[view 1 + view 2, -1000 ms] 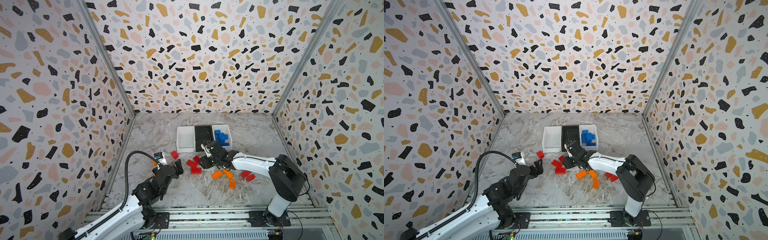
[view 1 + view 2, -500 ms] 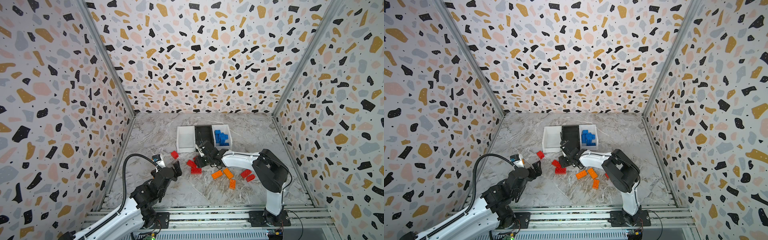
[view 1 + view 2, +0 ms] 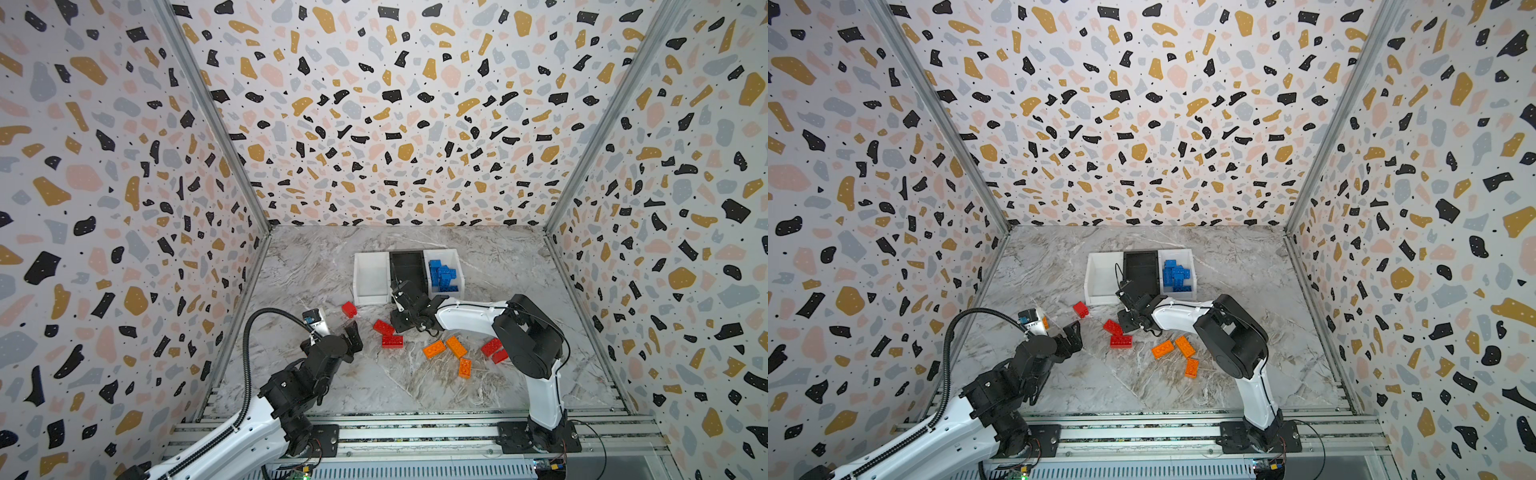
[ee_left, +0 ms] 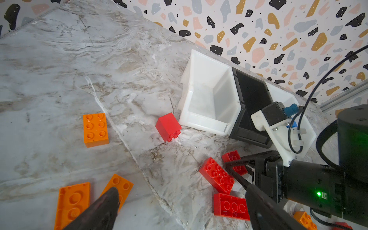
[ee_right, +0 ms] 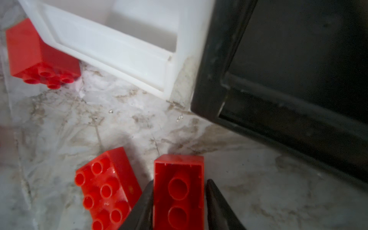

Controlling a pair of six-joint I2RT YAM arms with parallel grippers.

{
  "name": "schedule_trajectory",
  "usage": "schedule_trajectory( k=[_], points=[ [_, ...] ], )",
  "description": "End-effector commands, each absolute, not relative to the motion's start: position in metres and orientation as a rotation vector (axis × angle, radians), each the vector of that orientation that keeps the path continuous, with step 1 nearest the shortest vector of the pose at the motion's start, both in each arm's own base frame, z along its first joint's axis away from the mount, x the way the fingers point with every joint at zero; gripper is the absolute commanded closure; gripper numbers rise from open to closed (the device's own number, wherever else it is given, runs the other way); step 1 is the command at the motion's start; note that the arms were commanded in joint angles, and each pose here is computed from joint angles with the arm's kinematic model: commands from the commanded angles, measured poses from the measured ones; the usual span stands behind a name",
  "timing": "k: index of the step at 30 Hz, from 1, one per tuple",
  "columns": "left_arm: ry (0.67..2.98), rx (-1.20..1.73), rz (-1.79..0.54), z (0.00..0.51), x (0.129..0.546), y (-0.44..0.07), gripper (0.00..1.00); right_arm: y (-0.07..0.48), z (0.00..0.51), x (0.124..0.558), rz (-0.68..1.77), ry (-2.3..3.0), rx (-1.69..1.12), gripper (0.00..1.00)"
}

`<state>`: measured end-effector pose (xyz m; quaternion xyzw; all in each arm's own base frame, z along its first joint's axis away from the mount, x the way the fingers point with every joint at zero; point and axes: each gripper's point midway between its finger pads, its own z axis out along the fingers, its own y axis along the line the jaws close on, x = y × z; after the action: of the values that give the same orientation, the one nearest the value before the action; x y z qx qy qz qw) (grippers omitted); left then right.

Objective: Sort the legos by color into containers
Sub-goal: 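Lower the right gripper onto a red 2x2 brick and grasp it, then drop the red brick into the black bin with the right gripper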

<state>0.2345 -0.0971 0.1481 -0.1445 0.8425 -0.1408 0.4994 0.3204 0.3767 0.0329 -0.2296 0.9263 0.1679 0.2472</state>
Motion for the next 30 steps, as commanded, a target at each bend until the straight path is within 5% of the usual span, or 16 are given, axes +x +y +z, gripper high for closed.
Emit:
schedule_trajectory(
  k=[1, 13, 25, 28, 30],
  points=[
    [2.029, -0.354, -0.329, 0.147, 0.234, -0.094, 0.00, 0.373, 0.041, 0.321, 0.408, 2.528, -0.629, 0.61],
    [2.052, -0.242, -0.361, 0.158, 0.244, -0.118, 0.00, 0.361, 0.129, 0.321, 0.396, 2.394, -0.597, 0.71],
    [2.122, -0.205, -0.482, 0.143, 0.240, -0.140, 0.00, 0.354, 0.134, 0.418, 0.367, 2.361, -0.498, 0.69],
    [2.117, -0.219, -0.477, 0.143, 0.238, -0.136, 0.00, 0.356, 0.140, 0.438, 0.353, 2.346, -0.481, 0.59],
    [2.114, -0.227, -0.466, 0.145, 0.237, -0.133, 0.00, 0.358, 0.147, 0.445, 0.352, 2.336, -0.483, 0.39]
  ],
)
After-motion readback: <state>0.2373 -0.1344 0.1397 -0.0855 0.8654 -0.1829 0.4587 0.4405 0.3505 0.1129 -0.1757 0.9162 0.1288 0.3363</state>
